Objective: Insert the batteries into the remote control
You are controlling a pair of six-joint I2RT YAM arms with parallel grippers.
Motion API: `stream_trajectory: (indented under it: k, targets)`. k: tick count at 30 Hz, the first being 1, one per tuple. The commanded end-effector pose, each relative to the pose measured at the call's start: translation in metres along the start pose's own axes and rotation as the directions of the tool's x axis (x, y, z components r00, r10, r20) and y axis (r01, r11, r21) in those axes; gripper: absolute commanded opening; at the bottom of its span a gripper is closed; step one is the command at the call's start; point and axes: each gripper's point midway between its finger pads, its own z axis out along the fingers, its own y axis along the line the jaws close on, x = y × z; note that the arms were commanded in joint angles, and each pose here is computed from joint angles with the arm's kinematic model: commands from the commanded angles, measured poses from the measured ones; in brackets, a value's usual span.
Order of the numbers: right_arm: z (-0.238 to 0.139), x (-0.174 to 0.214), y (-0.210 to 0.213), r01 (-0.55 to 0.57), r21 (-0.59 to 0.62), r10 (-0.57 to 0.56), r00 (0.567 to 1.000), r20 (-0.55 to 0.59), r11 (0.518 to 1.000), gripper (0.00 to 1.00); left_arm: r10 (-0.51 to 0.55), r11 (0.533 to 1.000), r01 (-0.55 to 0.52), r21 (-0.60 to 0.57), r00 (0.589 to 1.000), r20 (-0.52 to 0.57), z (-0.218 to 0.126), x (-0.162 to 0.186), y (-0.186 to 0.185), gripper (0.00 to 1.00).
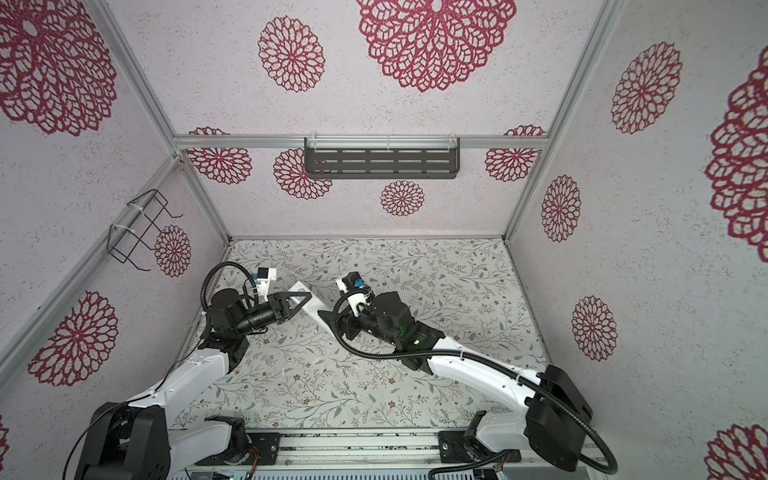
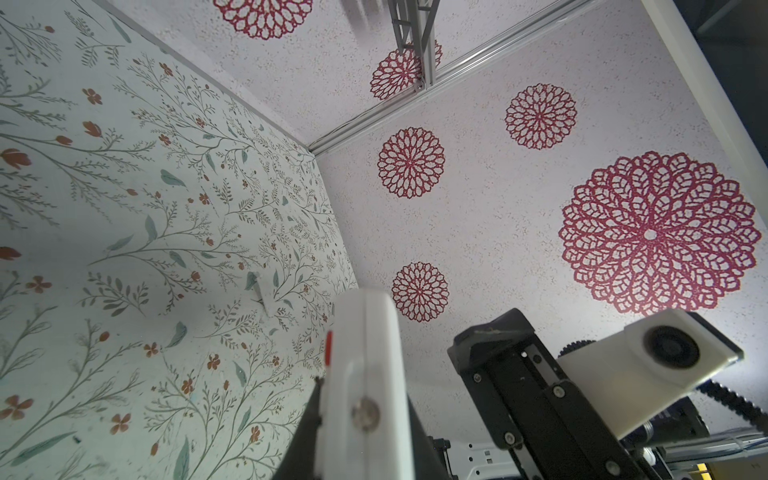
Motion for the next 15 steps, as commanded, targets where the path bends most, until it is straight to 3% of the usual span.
stream_trajectory:
  k: [1, 4, 9, 15]
  targets:
    - [-0.008, 0.001, -0.028, -0.262, 0.056, 0.263, 0.965, -0.019, 0.964, 0.86, 0.045, 0.999, -0.046, 0.029, 0.998, 0.036, 0.0, -0.009, -0.01, 0.0]
    - [-0.01, 0.014, -0.045, -0.414, 0.104, 0.419, 0.907, -0.037, 0.904, 0.95, 0.054, 0.997, -0.056, 0.045, 0.997, 0.052, -0.001, -0.011, -0.013, 0.0]
    - [-0.007, 0.031, -0.055, -0.573, 0.104, 0.58, 0.813, -0.051, 0.813, 0.96, 0.054, 0.997, -0.058, 0.059, 0.997, 0.061, -0.001, -0.013, -0.016, 0.0]
    - [0.008, 0.034, -0.04, -0.683, -0.049, 0.677, 0.729, -0.096, 0.729, 0.97, 0.045, 0.996, -0.05, 0.072, 0.997, 0.066, -0.002, -0.012, -0.016, 0.0]
